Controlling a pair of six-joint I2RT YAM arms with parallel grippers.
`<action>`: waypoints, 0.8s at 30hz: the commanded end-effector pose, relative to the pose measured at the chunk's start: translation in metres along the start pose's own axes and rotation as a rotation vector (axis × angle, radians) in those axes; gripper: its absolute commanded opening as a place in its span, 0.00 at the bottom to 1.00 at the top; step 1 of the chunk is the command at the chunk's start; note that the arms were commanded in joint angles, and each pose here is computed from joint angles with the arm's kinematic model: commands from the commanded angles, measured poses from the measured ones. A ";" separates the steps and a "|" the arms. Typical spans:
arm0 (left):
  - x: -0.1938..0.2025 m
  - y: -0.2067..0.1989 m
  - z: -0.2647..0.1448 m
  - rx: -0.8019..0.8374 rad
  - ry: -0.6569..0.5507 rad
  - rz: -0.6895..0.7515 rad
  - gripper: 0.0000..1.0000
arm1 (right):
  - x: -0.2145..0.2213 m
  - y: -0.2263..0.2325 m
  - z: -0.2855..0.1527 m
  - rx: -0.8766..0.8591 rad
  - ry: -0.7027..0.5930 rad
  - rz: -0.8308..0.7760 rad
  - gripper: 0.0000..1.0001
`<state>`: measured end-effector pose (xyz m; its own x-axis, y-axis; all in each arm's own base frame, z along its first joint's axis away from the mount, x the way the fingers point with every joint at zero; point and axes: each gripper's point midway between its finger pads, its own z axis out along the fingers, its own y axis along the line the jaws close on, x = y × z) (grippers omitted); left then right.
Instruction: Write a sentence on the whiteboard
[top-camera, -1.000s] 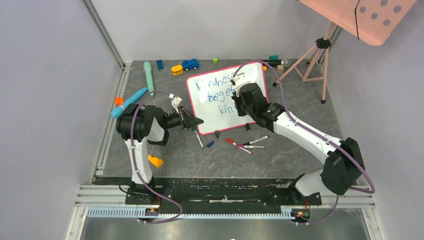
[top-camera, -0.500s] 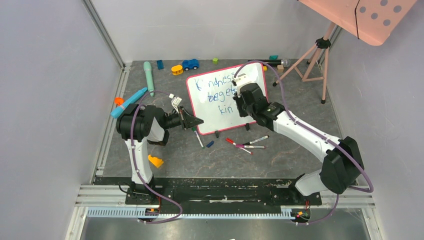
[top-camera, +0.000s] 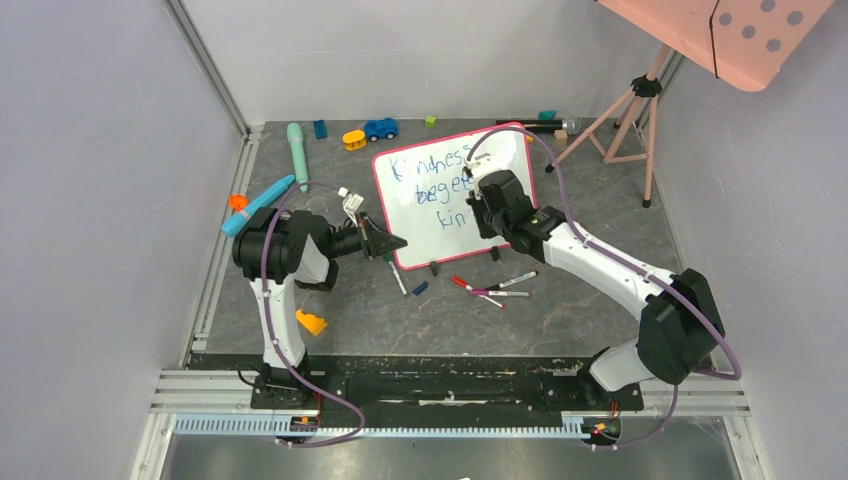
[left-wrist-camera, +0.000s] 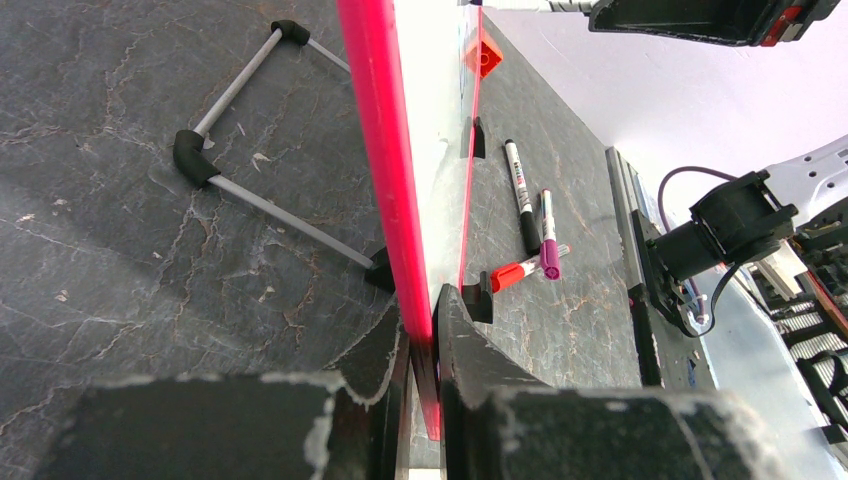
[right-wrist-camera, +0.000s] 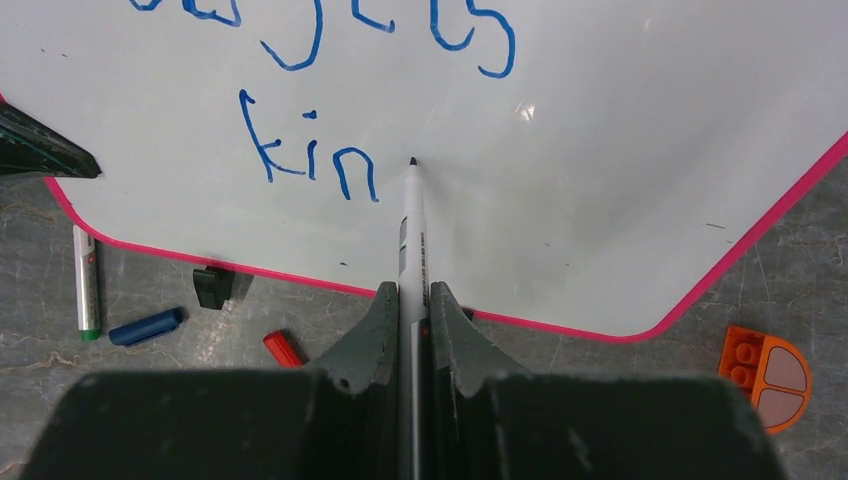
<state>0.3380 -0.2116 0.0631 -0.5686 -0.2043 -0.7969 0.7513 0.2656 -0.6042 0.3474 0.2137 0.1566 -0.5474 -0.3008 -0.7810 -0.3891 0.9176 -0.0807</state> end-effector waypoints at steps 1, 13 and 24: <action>-0.001 0.035 -0.006 -0.123 -0.062 0.112 0.03 | 0.001 -0.002 0.002 0.004 -0.007 -0.005 0.00; -0.002 0.035 -0.006 -0.123 -0.062 0.113 0.03 | -0.009 0.001 0.010 -0.002 -0.022 -0.008 0.00; -0.002 0.036 -0.006 -0.124 -0.063 0.115 0.03 | 0.007 0.009 0.007 -0.054 -0.004 -0.007 0.00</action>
<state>0.3380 -0.2115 0.0632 -0.5685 -0.2047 -0.7968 0.7512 0.2658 -0.6042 0.3443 0.2190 0.1488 -0.5540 -0.3127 -0.7716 -0.4218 0.9044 -0.0638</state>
